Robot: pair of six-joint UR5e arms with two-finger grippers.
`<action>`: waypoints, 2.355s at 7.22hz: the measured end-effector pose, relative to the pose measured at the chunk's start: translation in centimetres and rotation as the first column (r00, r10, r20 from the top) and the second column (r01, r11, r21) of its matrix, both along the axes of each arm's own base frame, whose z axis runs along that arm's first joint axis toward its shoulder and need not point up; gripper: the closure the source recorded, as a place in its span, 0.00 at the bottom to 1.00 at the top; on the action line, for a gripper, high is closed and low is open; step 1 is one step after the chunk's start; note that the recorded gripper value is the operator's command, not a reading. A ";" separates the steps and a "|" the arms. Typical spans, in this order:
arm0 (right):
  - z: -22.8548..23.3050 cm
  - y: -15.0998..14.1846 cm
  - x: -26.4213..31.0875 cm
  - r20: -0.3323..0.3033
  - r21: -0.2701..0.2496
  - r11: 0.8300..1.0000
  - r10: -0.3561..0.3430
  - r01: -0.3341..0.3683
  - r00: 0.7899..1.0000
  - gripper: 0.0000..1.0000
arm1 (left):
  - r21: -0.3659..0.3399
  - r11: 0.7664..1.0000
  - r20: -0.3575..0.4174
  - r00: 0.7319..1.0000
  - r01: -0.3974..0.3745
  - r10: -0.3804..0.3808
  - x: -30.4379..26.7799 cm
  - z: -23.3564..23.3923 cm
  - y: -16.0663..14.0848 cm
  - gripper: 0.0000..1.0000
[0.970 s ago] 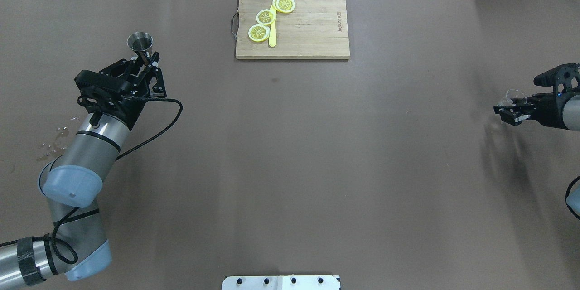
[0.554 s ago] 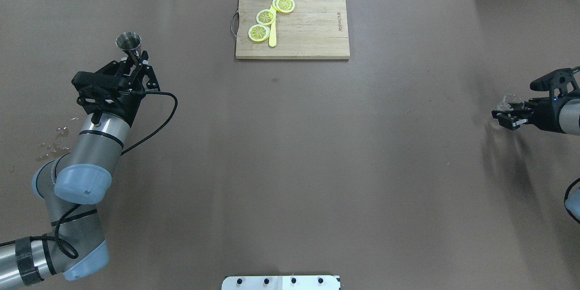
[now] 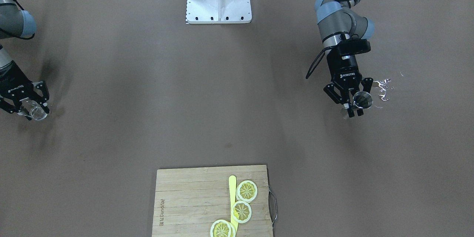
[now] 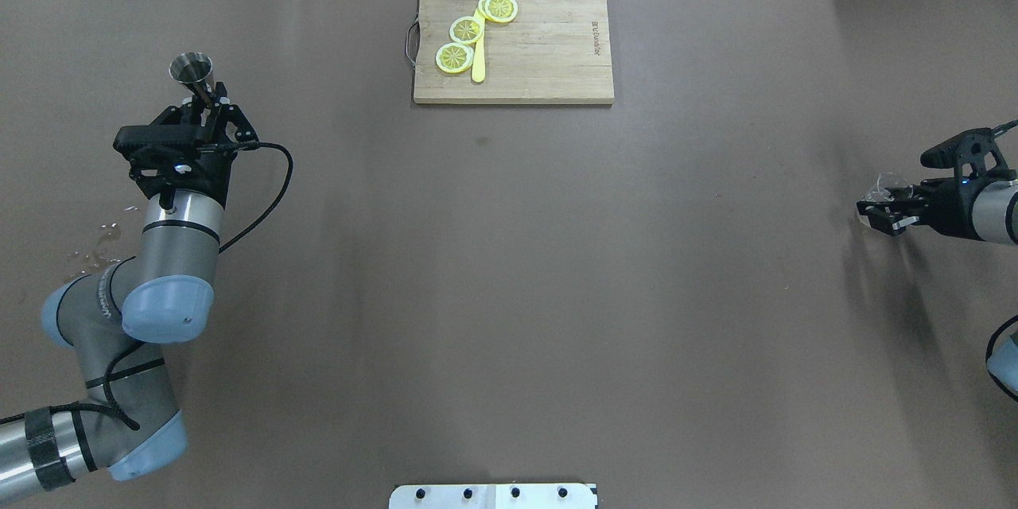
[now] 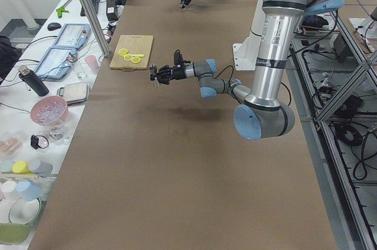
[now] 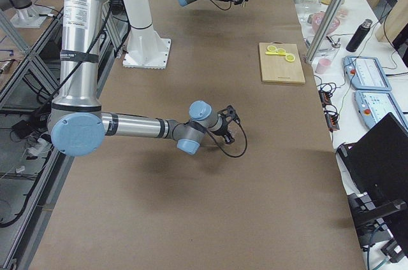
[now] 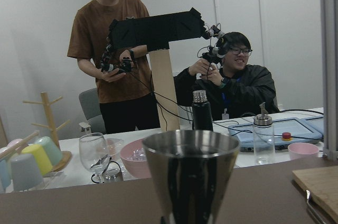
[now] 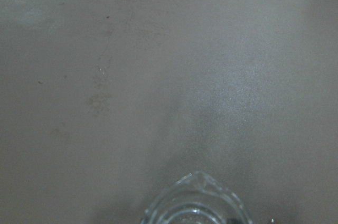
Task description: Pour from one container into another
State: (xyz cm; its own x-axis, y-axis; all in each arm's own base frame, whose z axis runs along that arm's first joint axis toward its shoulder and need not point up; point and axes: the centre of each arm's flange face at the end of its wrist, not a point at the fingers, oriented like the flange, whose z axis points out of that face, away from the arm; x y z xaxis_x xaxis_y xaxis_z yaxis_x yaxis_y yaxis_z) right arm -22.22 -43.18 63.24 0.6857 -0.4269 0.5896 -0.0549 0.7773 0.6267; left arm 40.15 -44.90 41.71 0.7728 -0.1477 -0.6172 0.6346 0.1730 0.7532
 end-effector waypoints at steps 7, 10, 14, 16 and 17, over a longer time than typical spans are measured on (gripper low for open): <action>0.6 0.4 -0.1 0.012 0.004 1.000 -0.006 0.006 1.000 0.00 | -0.221 0.929 -0.020 0.951 0.297 -0.309 -1.0 7.2 -4.0 1.00; -0.1 0.9 0.6 0.022 0.010 1.000 -0.010 0.010 1.000 0.00 | -0.259 0.882 -0.013 0.911 0.395 -0.412 -0.3 11.0 -5.9 1.00; 0.6 4.7 6.4 0.052 -0.082 0.994 -0.064 0.068 0.997 0.00 | -0.318 0.843 -0.020 0.886 0.434 -0.464 0.9 12.9 -7.3 1.00; 1.9 5.8 9.8 0.099 -0.205 0.970 -0.109 0.128 0.989 0.00 | -0.333 0.836 -0.027 0.882 0.436 -0.471 1.9 12.7 -7.7 1.00; 3.1 6.6 11.5 0.098 -0.246 0.957 -0.135 0.156 0.986 0.00 | -0.340 0.835 -0.029 0.882 0.433 -0.470 2.3 12.6 -7.7 1.00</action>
